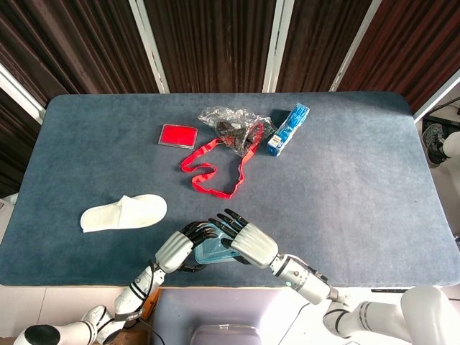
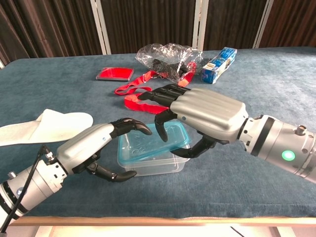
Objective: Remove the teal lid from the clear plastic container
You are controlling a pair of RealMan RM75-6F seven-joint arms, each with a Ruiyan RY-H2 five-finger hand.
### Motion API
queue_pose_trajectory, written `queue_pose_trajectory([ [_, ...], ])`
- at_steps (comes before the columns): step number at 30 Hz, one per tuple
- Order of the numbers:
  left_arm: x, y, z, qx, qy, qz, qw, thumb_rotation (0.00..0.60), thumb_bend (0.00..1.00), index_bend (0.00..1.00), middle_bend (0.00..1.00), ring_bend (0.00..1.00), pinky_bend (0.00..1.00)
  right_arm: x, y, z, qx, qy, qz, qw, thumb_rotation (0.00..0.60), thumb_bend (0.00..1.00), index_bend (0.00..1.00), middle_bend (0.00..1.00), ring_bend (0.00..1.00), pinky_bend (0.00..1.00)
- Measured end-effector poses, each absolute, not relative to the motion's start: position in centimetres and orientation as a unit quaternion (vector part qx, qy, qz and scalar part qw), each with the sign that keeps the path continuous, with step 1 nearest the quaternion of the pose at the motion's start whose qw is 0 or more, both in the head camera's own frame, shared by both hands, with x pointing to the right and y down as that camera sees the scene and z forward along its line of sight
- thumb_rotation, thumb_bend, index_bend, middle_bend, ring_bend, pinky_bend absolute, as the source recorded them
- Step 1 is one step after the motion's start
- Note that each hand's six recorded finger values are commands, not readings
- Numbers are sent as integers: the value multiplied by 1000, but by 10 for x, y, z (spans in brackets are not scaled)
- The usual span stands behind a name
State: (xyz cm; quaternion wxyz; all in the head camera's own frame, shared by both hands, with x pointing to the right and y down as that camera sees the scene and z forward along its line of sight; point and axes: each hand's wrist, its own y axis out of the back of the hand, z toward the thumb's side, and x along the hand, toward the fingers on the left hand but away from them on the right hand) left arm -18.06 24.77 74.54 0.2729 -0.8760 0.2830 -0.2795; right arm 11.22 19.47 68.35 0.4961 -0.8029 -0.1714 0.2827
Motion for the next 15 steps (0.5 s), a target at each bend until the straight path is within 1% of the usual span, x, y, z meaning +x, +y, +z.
queue_pose_trajectory([
  [4,-182,246,744,-875,287,-278,273,600,330,227,406,268,338,110,196,684,-800,-178,278,501,600,488,736,196,1,0],
  [9,-182,247,742,-876,289,-273,273,600,330,227,399,248,310,107,197,681,-797,-193,271,505,600,501,840,230,25,0],
  [12,-182,247,741,-877,289,-271,274,600,330,222,395,236,296,106,199,682,-797,-194,271,504,600,502,844,231,27,0],
  [15,-183,248,740,-878,286,-269,274,600,330,202,379,190,222,106,199,683,-794,-192,273,508,600,502,844,231,27,0],
])
